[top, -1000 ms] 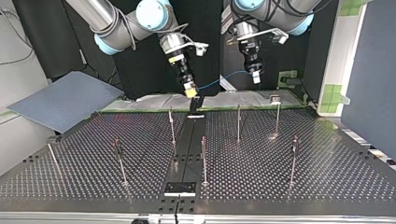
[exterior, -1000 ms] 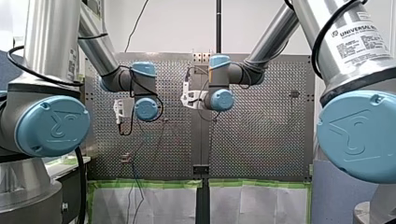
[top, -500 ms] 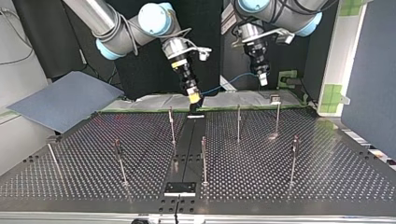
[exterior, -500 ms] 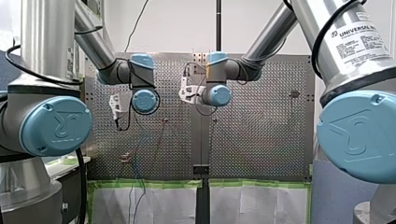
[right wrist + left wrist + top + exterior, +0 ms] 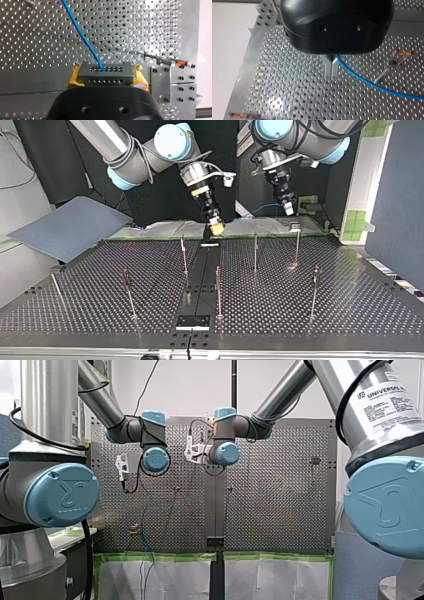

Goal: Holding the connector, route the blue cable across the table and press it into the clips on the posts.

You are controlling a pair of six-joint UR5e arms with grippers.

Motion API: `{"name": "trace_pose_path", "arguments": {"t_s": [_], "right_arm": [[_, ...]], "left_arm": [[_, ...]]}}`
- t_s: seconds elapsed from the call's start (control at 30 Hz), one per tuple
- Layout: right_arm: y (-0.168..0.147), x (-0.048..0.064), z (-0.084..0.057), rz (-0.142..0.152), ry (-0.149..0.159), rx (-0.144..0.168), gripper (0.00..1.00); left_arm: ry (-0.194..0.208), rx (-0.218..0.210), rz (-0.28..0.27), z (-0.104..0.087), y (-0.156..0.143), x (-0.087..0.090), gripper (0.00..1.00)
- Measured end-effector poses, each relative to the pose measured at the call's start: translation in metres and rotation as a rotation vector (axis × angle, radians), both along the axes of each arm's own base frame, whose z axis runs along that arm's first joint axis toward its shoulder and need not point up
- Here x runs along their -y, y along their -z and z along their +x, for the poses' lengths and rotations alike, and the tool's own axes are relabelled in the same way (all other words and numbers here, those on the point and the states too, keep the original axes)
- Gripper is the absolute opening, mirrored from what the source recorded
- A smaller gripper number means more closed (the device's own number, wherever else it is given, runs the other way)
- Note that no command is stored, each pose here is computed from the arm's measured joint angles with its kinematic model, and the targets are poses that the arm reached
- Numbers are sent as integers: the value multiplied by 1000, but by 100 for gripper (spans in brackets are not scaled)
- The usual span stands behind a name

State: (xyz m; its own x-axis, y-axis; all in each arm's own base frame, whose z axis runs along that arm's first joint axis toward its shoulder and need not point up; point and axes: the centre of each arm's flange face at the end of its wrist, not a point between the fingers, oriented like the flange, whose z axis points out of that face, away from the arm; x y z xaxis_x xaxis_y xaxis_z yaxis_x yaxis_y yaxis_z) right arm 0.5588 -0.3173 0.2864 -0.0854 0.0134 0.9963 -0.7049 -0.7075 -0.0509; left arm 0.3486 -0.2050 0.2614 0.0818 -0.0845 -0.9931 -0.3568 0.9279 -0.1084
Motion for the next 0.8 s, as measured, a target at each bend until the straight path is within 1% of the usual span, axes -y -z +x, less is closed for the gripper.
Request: {"name": "trace_pose_path", "arguments": {"t_s": [0.1,0.2,0.27,0.47,0.63,0.73,0.8], "right_arm": [[-8,-2,6,4,-7,4,0],[-17,-4,12,8,-15,10,0],[-24,-5,16,11,-21,14,0],[-40,-7,25,17,-30,20,0],[-55,-6,30,23,-33,23,0],[-64,-6,34,28,-36,26,0],[-70,-6,36,33,-38,30,0]], "left_arm": [[-31,0,0,2,-8,-4,2],[-51,8,-3,5,-21,-8,2],[-58,6,-2,6,-25,-9,2],[-77,-22,14,8,-31,-15,2],[-111,-32,27,20,-42,-24,2],[-122,-33,30,28,-50,-29,2],[-122,-34,31,33,-56,-31,2]]}}
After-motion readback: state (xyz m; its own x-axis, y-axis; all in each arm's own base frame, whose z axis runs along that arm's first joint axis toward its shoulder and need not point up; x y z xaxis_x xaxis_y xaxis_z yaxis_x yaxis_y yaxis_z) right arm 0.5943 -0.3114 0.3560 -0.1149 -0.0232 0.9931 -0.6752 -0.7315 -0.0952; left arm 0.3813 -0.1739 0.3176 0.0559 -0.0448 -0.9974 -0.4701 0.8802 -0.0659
